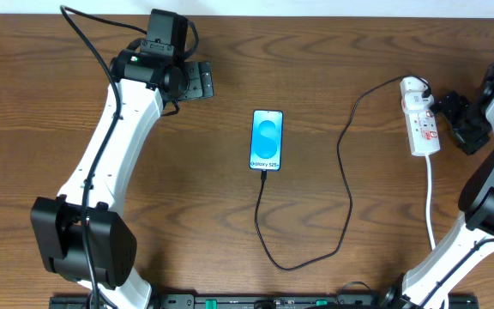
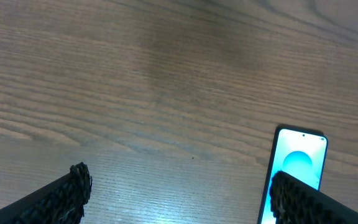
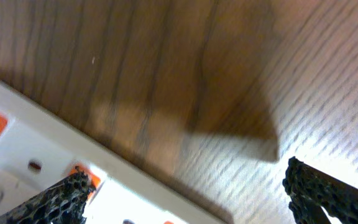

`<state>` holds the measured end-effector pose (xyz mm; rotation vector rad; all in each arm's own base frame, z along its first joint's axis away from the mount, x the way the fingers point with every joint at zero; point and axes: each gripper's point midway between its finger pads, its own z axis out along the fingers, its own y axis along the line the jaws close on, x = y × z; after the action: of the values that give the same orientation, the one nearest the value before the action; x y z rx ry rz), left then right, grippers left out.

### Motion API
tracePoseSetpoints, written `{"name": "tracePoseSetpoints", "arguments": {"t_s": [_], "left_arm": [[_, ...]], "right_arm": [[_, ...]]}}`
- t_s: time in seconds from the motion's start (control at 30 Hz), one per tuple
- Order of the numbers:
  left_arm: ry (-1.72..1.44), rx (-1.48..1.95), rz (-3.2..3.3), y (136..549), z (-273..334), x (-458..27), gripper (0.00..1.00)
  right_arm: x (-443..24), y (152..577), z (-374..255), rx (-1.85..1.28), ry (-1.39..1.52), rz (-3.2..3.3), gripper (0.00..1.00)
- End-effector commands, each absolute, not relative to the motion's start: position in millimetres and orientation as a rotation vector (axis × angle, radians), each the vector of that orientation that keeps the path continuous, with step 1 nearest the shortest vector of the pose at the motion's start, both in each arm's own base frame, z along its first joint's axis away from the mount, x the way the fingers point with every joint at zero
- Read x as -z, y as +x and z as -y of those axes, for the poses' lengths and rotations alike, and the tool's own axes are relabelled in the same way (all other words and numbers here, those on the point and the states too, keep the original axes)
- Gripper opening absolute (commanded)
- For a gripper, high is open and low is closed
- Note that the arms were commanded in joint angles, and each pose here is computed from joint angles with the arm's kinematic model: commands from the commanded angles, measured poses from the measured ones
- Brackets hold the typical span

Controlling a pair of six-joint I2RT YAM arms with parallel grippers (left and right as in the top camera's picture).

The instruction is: Plug charger to phone and switch on socket

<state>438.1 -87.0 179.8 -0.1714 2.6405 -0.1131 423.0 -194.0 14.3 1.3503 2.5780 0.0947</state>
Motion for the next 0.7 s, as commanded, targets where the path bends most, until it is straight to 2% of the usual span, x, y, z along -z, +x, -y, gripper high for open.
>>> {"name": "tracePoseSetpoints", "arguments": {"t_s": [0.0,0.67], "left_arm": [[-0.190,0.094,-2.644,440,83,-177,0.94],[-0.190,0.095,-2.644,440,83,-177,0.94]], "right_arm": [[15,415,179,-0.143,1.384,-2.654,0.99],[19,410,162,-0.238,1.373,-2.715,0.99]]}}
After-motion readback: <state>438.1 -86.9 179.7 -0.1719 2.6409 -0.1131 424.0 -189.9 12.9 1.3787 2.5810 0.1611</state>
